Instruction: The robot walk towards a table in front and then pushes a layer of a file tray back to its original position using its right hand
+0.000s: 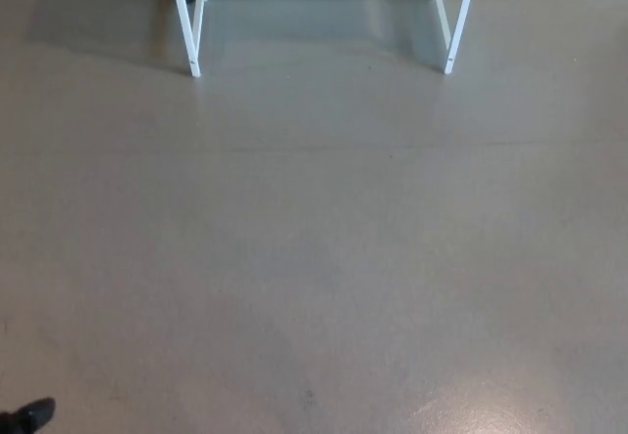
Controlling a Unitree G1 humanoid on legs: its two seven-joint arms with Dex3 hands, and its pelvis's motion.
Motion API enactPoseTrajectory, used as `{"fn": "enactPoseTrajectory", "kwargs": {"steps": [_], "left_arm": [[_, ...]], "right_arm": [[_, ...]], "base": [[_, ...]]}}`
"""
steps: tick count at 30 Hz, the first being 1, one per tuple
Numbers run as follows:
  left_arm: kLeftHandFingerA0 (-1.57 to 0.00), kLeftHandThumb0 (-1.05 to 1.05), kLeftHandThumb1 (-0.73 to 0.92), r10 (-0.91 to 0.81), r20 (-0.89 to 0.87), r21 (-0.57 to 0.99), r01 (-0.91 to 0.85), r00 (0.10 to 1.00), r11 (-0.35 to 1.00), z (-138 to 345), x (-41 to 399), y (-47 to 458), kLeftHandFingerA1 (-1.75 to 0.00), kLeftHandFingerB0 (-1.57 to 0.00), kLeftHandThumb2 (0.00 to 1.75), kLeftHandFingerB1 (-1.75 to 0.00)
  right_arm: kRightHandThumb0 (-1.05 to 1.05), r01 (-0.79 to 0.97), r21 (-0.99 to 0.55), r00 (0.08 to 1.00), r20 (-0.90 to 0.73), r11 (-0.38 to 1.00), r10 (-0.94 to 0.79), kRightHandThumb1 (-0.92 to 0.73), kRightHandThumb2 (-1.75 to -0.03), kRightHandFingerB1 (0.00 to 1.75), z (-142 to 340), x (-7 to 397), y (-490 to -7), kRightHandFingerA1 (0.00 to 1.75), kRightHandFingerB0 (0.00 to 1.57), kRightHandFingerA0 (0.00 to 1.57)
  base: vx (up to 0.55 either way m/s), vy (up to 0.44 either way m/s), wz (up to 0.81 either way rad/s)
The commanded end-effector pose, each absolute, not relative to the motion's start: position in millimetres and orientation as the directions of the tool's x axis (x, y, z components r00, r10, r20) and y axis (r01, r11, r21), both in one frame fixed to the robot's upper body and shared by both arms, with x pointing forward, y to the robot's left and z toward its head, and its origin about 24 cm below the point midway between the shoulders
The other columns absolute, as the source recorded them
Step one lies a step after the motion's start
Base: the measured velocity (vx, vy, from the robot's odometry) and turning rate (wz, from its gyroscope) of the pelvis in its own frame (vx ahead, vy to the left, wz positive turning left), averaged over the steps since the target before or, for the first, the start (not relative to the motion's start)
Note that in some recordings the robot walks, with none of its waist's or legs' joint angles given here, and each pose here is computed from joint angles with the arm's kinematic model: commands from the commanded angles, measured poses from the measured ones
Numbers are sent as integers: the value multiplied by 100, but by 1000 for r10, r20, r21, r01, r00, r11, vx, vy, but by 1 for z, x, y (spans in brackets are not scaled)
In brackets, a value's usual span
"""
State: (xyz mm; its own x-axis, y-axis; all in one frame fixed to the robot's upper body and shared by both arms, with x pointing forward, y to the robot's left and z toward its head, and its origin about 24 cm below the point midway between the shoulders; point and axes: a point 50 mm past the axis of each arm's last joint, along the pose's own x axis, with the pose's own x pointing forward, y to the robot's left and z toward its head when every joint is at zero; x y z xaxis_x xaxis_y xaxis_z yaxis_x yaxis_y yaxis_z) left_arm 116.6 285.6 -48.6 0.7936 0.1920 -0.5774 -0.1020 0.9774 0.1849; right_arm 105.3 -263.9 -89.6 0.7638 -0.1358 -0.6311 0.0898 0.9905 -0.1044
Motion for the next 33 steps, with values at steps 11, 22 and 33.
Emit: {"fn": "enactPoseTrajectory", "kwargs": {"steps": [11, 22, 33], "left_arm": [[-26, 1, 54, 123, -626, 41, -125, 770, 991, -44, 105, 284, -54, -13, 93, -47], [-27, 1, 54, 128, -632, 42, -131, 764, 991, -44, 108, 284, -54, -11, 93, -47], [-28, 2, 54, 122, -633, 33, -131, 765, 991, -44, 110, 284, -55, -11, 93, -47]], "right_arm": [[-49, 115, 21, 820, -567, 993, -83, -41, -76, 49, -81, 102, -268, 56, 39, 57], [-49, 112, 15, 819, -568, 994, -84, -41, -76, 48, -82, 101, -269, 57, 38, 57], [-47, 112, 23, 815, -574, 993, -79, -42, -76, 49, -84, 101, -268, 57, 38, 57]], "base": [[23, 1, 3], [42, 125, -7], [203, 104, 0]]}}
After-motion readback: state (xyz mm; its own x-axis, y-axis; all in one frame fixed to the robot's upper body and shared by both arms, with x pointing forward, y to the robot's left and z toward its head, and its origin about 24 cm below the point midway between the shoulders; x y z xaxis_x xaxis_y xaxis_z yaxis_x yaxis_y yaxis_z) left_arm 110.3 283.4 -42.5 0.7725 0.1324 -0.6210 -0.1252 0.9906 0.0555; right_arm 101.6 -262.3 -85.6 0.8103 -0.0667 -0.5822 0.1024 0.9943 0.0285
